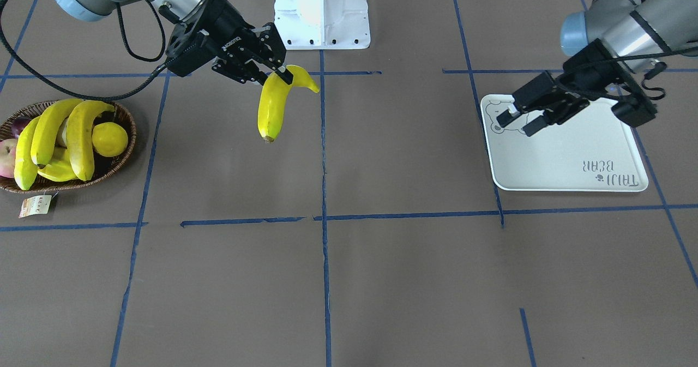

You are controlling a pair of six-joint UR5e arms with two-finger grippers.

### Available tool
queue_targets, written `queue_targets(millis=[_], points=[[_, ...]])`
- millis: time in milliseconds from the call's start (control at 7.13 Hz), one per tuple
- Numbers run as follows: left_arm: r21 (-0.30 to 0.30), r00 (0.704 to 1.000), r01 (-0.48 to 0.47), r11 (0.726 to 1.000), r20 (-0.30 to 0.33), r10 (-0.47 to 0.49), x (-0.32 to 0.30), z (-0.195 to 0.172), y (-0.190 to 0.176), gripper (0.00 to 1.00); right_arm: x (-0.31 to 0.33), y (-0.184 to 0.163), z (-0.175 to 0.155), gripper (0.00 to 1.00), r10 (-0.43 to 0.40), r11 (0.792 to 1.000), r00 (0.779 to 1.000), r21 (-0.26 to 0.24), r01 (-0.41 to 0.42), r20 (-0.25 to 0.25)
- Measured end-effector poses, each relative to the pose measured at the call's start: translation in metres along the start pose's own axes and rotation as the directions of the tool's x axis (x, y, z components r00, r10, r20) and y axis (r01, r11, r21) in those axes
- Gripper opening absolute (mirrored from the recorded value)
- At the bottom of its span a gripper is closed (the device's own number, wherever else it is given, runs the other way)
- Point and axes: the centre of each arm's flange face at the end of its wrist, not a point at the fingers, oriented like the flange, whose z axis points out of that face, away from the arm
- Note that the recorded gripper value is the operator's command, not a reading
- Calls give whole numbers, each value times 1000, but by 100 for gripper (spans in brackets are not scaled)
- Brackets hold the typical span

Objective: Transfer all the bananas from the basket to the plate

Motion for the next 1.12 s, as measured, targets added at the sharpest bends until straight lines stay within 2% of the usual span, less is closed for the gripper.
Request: queue_targets(millis=[140,420,841,1121], points=[[-44,998,29,999,-47,-31,35,21,16,99,-5,12,8,1,-5,1000,1000,-11,6,20],[-114,994,26,993,-103,-38,89,59,47,99,-18,27,22,1,-19,999,999,-41,21,41],[-134,989,23,991,-141,-42,125,95,76,99,-33,39,33,1,-22,997,998,-68,26,54],[-131,985,15,991,-169,-38,141,128,108,99,-47,42,39,1,-26,997,997,-77,31,66]])
